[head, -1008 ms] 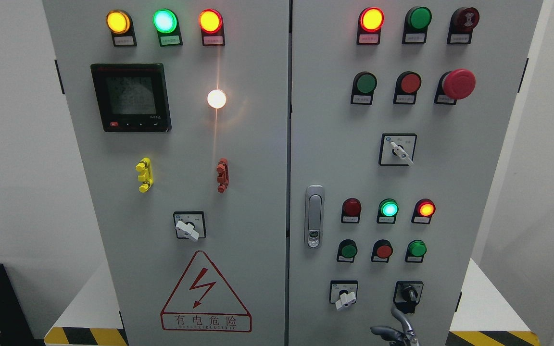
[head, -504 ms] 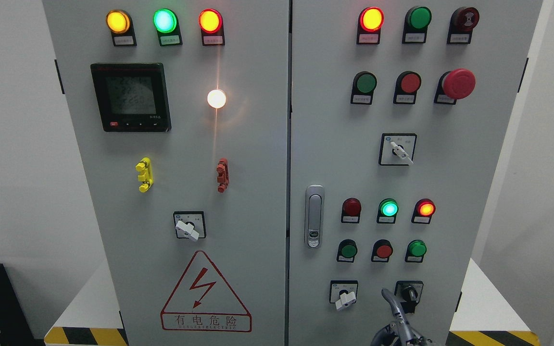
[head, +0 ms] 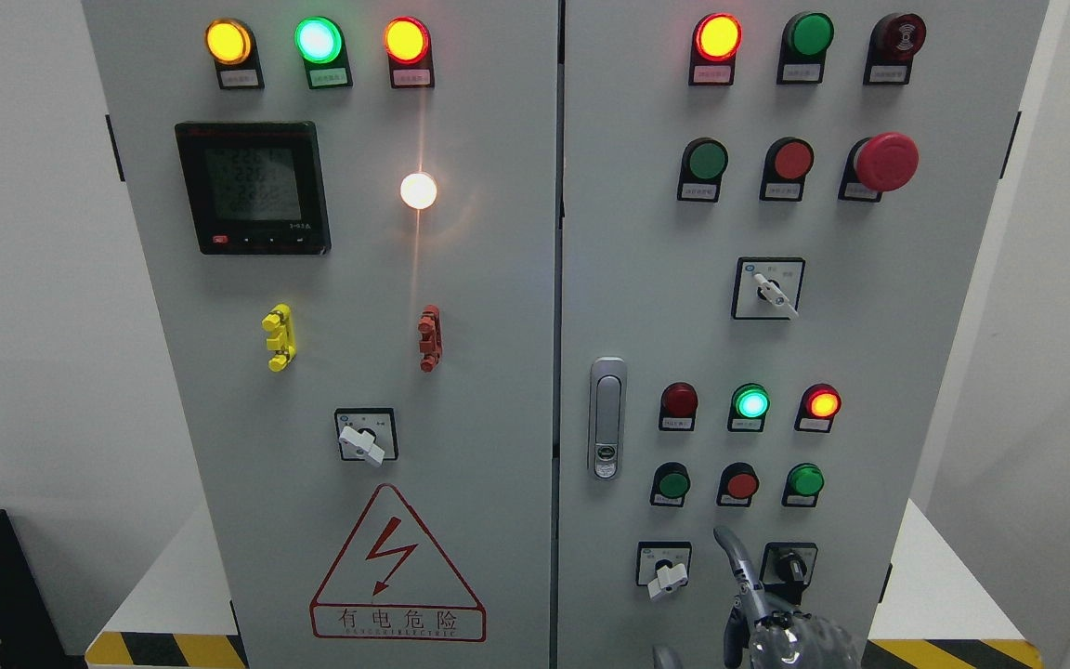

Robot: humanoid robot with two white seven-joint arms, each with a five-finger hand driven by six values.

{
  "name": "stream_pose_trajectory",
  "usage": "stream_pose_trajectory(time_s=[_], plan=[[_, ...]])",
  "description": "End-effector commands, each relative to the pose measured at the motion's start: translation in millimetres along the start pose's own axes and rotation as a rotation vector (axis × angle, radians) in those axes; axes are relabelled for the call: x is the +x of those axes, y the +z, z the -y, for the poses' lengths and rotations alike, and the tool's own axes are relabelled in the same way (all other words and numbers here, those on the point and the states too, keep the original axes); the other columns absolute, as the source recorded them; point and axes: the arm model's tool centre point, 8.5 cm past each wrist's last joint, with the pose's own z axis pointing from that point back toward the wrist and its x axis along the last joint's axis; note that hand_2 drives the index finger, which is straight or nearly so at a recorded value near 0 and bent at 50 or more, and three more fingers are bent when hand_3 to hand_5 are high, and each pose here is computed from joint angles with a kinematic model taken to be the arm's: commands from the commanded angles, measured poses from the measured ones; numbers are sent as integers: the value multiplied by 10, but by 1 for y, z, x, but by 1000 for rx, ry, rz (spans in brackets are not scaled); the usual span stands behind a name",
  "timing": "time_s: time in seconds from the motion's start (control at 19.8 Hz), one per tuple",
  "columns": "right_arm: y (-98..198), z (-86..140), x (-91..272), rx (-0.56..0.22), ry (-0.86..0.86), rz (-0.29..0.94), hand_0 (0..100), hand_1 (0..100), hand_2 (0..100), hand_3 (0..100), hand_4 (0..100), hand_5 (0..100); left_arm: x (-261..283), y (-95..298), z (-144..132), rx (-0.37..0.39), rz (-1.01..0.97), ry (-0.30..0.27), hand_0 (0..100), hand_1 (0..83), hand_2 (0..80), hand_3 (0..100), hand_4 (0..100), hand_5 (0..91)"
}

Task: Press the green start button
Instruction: 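Raise the right hand toward the green push button on the lower row, then press the green push button with the right hand's extended finger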

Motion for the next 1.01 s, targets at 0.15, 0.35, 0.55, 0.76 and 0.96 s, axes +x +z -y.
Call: stream_pose_trajectory(time_s=[0.15, 0.35, 0.55, 0.76, 0.96], plan=[[-15, -28, -14, 62, 46, -16, 373, 340, 0, 917, 860, 973, 24, -1, 2, -5, 50, 0, 120, 556, 0, 0, 0, 0], [-21, -33, -16, 72, 46, -17, 381, 341, 0, 921, 860, 975, 24, -1, 2, -5, 50, 0, 120, 556, 0, 0, 0, 0], [-27, -38, -17, 81, 46, -17, 385, 353, 0, 922, 860, 974, 24, -1, 2, -5, 50, 0, 120, 556, 0, 0, 0, 0], [-36, -42, -19, 86, 46, -14, 392, 357, 0, 924, 861, 974, 24, -1, 1, -4, 50, -1, 120, 556, 0, 0, 0, 0], [-42, -45, -19, 90, 46, -10, 401, 358, 0, 928, 860, 974, 24, -1, 2, -5, 50, 0, 120, 556, 0, 0, 0, 0]])
